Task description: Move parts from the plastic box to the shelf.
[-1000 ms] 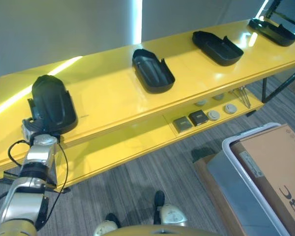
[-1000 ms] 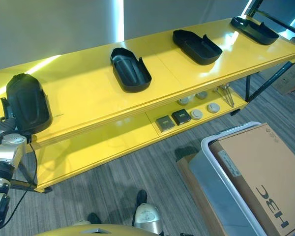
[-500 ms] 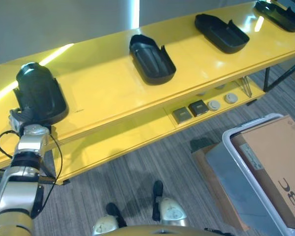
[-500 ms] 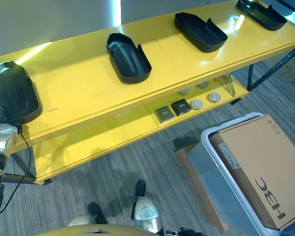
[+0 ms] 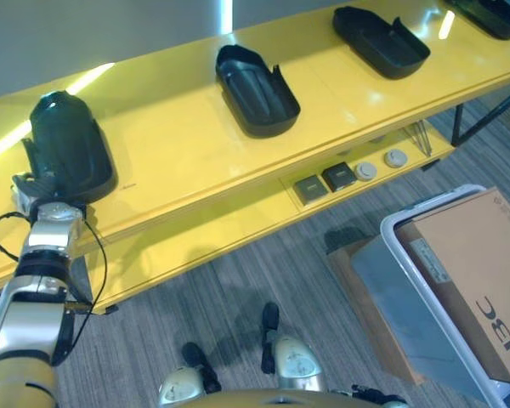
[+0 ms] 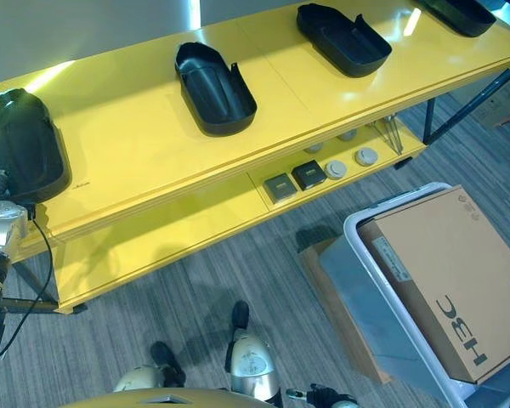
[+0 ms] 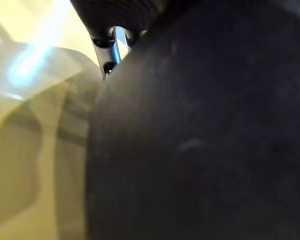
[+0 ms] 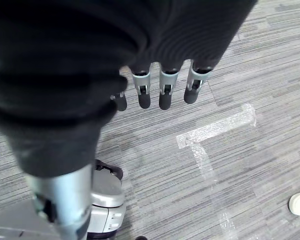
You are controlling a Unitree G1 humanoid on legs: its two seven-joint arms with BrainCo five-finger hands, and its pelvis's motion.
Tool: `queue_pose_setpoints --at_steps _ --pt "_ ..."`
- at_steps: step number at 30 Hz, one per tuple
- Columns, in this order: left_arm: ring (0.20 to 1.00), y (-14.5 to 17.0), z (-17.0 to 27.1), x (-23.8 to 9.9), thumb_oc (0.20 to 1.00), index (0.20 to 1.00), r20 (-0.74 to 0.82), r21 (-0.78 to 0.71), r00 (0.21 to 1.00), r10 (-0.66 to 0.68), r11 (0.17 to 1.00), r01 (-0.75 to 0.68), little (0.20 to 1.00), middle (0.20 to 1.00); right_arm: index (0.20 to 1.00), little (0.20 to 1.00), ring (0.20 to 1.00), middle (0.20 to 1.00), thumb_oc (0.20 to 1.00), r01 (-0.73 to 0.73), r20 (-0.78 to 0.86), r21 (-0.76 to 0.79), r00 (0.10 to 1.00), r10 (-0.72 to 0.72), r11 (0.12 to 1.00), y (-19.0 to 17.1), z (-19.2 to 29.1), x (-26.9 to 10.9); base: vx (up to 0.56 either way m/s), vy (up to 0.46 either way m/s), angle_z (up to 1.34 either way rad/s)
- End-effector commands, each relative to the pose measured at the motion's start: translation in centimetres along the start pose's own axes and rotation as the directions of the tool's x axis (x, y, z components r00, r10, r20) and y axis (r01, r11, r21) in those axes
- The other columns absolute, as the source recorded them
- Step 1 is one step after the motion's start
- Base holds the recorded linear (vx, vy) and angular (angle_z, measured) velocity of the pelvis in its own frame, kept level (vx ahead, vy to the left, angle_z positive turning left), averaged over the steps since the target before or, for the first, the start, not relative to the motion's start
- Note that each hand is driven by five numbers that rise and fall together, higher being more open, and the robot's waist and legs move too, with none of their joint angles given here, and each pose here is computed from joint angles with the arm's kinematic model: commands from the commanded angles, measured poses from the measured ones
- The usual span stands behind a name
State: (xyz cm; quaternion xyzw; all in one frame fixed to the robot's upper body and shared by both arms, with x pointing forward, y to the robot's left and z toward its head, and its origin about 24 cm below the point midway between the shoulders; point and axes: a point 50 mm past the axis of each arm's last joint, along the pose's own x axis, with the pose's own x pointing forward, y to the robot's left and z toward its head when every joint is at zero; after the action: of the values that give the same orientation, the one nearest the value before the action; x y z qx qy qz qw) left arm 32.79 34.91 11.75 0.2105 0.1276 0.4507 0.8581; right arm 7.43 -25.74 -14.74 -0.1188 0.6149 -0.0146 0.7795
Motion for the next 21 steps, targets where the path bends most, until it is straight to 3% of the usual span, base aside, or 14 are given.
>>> queue_pose_setpoints --at_steps 1,9,13,17,21 --pt "1.0 2.0 2.7 1.2 1.0 1.0 0.107 -0.022 0.992 0.074 0.997 -0.072 1.0 1.0 1.0 1.0 1.0 1.0 1.0 0.007 -0.048 -0.032 0.999 -0.009 0.999 -0.4 -1.4 -0.1 0.0 0.0 0.0" --pt "1.0 3.5 5.7 0.7 1.0 1.0 0.293 -0.121 0.95 0.11 0.99 -0.077 1.0 1.0 1.0 1.0 1.0 1.0 1.0 0.011 -0.06 -0.022 0.998 -0.012 1.0 -0.4 -1.9 -0.2 0.0 0.001 0.01" --pt "1.0 5.7 8.9 -0.6 1.0 1.0 0.511 -0.153 0.852 0.113 0.987 -0.039 1.0 1.0 1.0 1.0 1.0 1.0 1.0 0.011 -0.084 -0.006 0.996 -0.011 1.0 0.1 -2.7 -0.2 0.05 0.01 0.06" --pt "1.0 6.6 11.0 -3.9 1.0 1.0 0.675 -0.156 0.738 0.008 0.979 0.133 1.0 1.0 1.0 1.0 1.0 1.0 1.0 0.007 -0.1 0.009 0.995 -0.006 1.0 0.7 -3.5 -0.2 0.03 0.003 0.04" --pt "1.0 5.9 10.3 -8.6 1.0 1.0 0.793 -0.063 0.58 -0.186 0.922 0.383 1.0 1.0 1.0 1.0 1.0 1.0 1.0 0.006 -0.109 0.052 0.994 0.0 0.999 1.3 -3.8 -0.2 0.01 0.004 0.08"
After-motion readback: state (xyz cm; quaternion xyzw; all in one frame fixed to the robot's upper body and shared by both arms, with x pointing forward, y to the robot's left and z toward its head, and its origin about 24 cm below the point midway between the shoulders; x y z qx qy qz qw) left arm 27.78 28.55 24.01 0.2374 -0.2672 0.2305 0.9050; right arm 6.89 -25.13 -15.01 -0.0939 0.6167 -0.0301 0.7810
